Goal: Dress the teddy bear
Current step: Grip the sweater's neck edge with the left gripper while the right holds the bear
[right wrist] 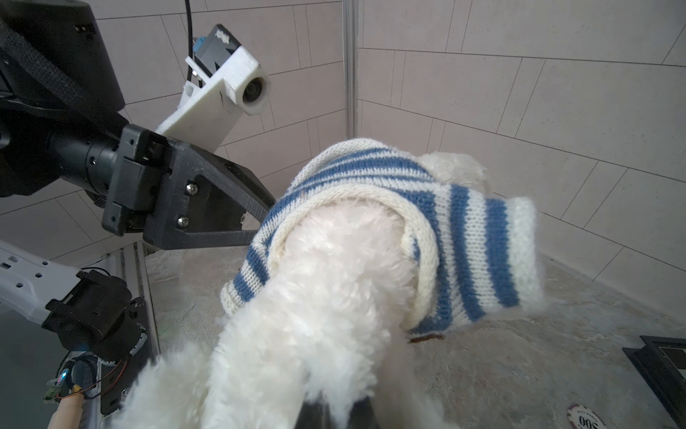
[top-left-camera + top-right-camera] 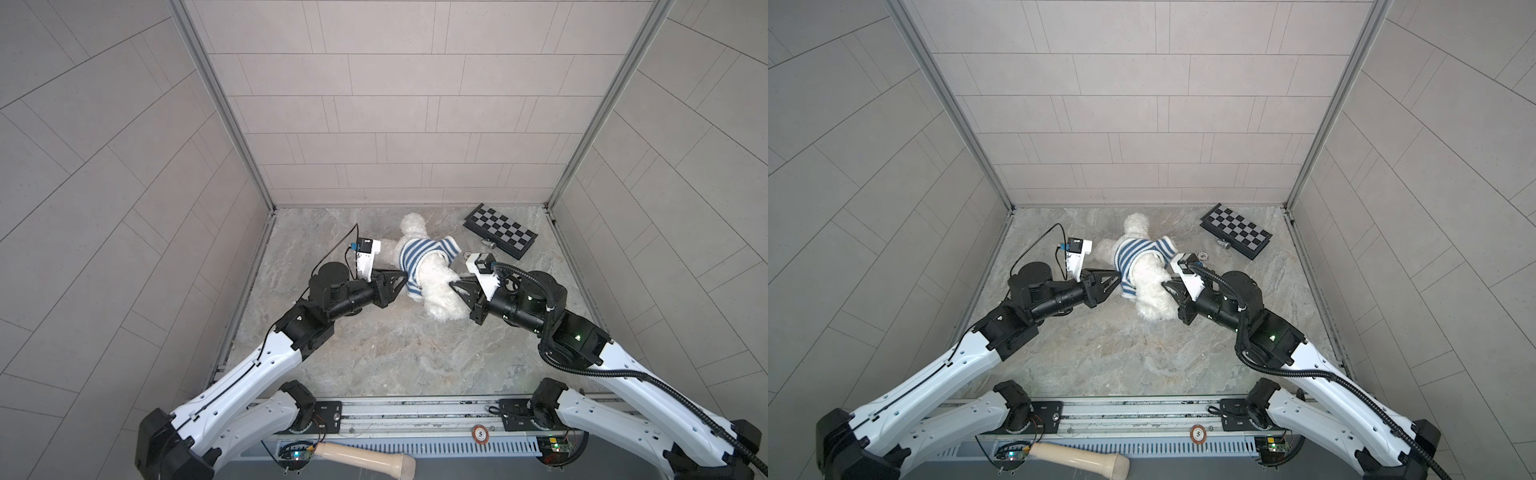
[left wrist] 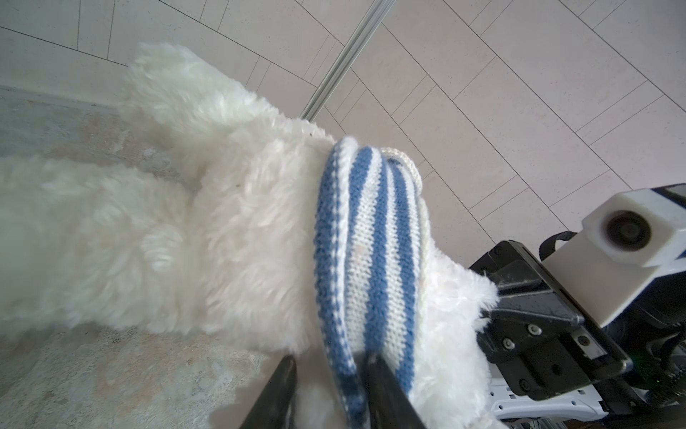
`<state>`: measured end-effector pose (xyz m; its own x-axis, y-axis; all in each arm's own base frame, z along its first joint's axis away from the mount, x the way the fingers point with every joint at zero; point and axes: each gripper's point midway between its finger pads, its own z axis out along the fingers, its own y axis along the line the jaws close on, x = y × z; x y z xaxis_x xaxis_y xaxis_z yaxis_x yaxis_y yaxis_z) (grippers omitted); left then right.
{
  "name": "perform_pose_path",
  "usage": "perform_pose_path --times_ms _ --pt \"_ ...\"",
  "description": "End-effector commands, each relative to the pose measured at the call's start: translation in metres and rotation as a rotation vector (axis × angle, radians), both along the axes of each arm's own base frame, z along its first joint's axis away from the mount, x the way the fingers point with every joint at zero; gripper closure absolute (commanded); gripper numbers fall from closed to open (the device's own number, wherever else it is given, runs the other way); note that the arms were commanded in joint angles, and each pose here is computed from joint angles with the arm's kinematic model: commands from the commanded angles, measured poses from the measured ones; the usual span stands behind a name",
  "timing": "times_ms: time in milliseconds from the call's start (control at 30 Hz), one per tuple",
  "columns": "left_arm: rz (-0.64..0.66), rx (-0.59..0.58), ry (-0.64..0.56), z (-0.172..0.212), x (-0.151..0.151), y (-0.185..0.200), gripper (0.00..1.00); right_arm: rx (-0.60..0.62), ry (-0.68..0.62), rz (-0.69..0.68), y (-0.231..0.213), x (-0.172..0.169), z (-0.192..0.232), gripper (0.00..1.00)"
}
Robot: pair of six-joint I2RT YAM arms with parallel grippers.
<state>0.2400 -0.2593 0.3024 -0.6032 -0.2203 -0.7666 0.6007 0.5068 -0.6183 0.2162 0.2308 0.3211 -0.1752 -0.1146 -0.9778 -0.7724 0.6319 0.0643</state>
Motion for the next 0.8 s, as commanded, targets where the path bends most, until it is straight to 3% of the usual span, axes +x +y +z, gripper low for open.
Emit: perform_pose_path --times_ms 0,167,200,600,767 --pt "-0.01 -0.021 -0.066 0.023 0.004 -0.006 0.72 0.071 -0.071 0.022 0.001 -0.004 0.026 1.0" --pt "0.003 0.025 -0.067 0.017 0.006 -0.003 0.99 0.07 -0.065 0.003 -0.001 -0.003 0.026 1.0" --pt "0.012 0.038 -0.065 0.015 0.005 -0.001 1.0 0.071 -0.06 -0.003 -0.002 -0.002 0.025 1.0" --pt "0.047 0.224 0.011 -0.039 -0.015 0.03 1.0 0.14 -0.03 -0.182 -0.035 0.012 0.051 1.0" --pt "0.075 0.294 0.046 -0.068 -0.019 0.044 1.0 0.224 -0.011 -0.172 -0.036 0.01 0.064 1.0"
